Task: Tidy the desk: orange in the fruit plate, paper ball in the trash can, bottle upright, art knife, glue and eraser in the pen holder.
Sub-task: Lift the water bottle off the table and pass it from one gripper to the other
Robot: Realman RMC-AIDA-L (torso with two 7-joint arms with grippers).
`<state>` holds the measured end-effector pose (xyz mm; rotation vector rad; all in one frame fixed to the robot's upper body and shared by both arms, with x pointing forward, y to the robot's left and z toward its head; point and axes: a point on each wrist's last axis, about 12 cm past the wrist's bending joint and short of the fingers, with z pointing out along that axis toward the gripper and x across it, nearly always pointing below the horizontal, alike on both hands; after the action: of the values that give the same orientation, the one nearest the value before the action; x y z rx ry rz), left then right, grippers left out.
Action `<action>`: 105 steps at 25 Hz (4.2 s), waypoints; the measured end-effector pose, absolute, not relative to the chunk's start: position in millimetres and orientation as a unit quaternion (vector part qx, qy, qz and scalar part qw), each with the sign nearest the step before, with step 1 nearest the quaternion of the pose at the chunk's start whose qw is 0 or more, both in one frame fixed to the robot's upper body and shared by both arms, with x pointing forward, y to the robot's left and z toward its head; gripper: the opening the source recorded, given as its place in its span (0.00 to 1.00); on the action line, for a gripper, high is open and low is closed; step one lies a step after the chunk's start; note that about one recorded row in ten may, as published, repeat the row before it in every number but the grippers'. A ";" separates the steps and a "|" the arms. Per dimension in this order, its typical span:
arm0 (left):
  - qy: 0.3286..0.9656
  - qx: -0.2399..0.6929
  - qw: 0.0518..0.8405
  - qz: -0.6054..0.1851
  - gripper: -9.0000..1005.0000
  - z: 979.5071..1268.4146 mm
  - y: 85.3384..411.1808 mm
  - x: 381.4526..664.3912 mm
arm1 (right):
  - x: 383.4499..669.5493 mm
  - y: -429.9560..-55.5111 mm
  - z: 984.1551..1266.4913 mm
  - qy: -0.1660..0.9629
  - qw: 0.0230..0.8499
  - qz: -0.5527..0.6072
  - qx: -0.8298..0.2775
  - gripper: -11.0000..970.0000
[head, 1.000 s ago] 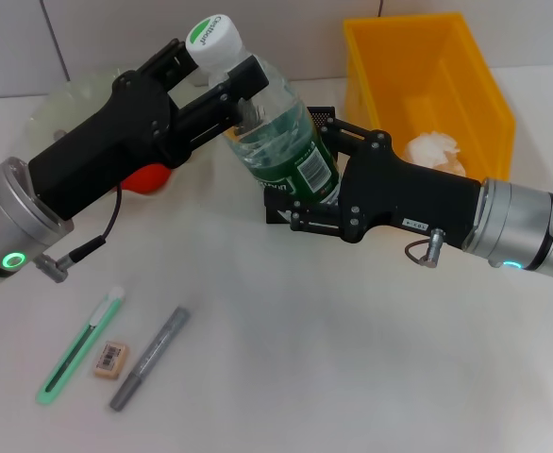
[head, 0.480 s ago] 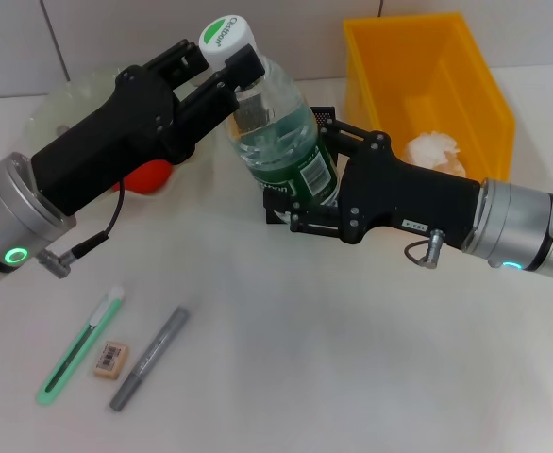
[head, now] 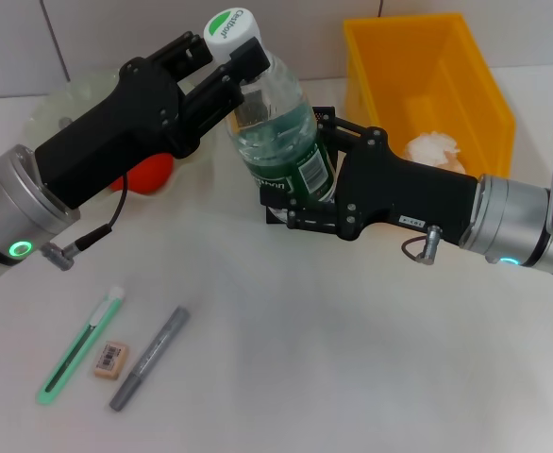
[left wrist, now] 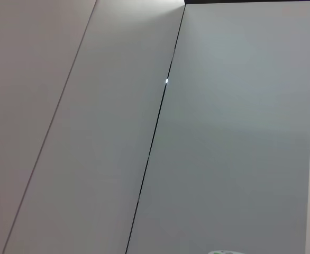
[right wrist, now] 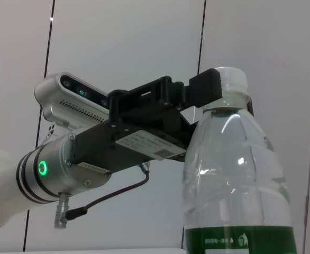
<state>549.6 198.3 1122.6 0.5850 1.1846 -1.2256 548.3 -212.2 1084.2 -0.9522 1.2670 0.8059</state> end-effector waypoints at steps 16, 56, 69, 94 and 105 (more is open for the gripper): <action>0.507 0.253 0.642 -0.517 0.45 1123.2 201.4 549.7 | 549.3 -211.4 1085.1 0.554 0.629 0.354 -0.415 0.79; 0.502 0.260 0.637 -0.524 0.45 1123.8 197.5 547.2 | 555.9 -205.0 1080.8 0.575 0.619 0.347 -0.407 0.79; 0.501 0.259 0.637 -0.525 0.45 1123.8 197.7 546.9 | 553.6 -207.9 1077.7 0.584 0.615 0.348 -0.399 0.79; 0.495 0.254 0.641 -0.528 0.45 1122.1 198.6 541.8 | 537.3 -213.4 1068.3 0.587 0.605 0.362 -0.398 0.79; 0.493 0.250 0.646 -0.527 0.44 1123.1 199.7 542.0 | 532.6 -215.1 1064.8 0.590 0.601 0.364 -0.398 0.79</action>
<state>542.0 199.7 1123.1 0.5682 1.1210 -1.2001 532.6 -215.1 1064.8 -0.9212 1.3669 0.8445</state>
